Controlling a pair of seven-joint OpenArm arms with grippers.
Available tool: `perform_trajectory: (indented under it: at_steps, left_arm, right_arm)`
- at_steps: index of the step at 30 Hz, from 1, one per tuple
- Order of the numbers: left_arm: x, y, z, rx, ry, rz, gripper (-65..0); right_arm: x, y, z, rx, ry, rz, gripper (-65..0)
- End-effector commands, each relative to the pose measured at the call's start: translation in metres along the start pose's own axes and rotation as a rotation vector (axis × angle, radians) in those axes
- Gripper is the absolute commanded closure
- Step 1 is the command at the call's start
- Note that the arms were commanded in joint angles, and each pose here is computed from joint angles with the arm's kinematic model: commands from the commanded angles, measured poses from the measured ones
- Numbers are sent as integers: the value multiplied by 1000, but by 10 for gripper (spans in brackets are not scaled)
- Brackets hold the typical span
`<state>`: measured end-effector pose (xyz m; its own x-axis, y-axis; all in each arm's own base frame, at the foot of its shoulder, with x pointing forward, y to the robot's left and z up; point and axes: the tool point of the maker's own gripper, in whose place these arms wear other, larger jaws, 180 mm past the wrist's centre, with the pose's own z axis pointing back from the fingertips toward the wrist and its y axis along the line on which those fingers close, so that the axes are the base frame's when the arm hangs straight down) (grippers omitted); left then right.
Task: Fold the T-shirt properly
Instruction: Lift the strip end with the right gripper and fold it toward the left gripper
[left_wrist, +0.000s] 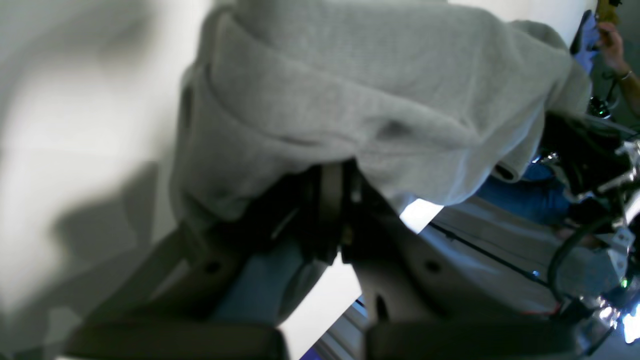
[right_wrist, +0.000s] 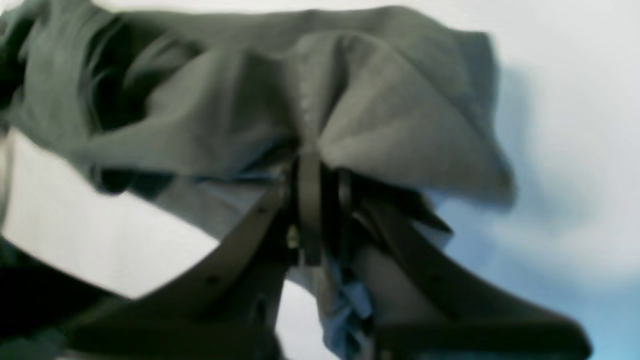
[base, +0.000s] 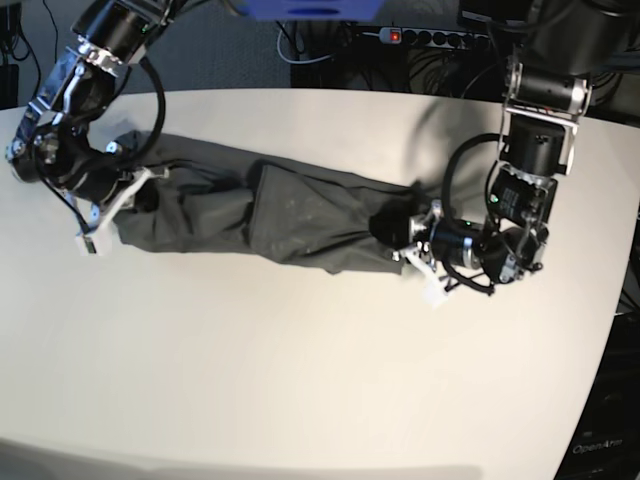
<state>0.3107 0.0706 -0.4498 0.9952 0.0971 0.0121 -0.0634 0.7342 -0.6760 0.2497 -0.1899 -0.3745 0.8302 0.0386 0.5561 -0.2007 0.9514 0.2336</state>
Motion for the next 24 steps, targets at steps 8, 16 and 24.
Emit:
perform_trajectory:
  at_steps: [8,16,24]
  left_arm:
    - [-18,39,2,168,63,1,-20]
    - [-19,40,1,170,65,5,-20]
    - [-20,40,1,173,67,5,-20]
  right_arm:
    - [13,37,-6,77,2,134,-7]
    - [20,72,-19,153,22,194,-7]
    - [33,114,-29,234,31,243,-7]
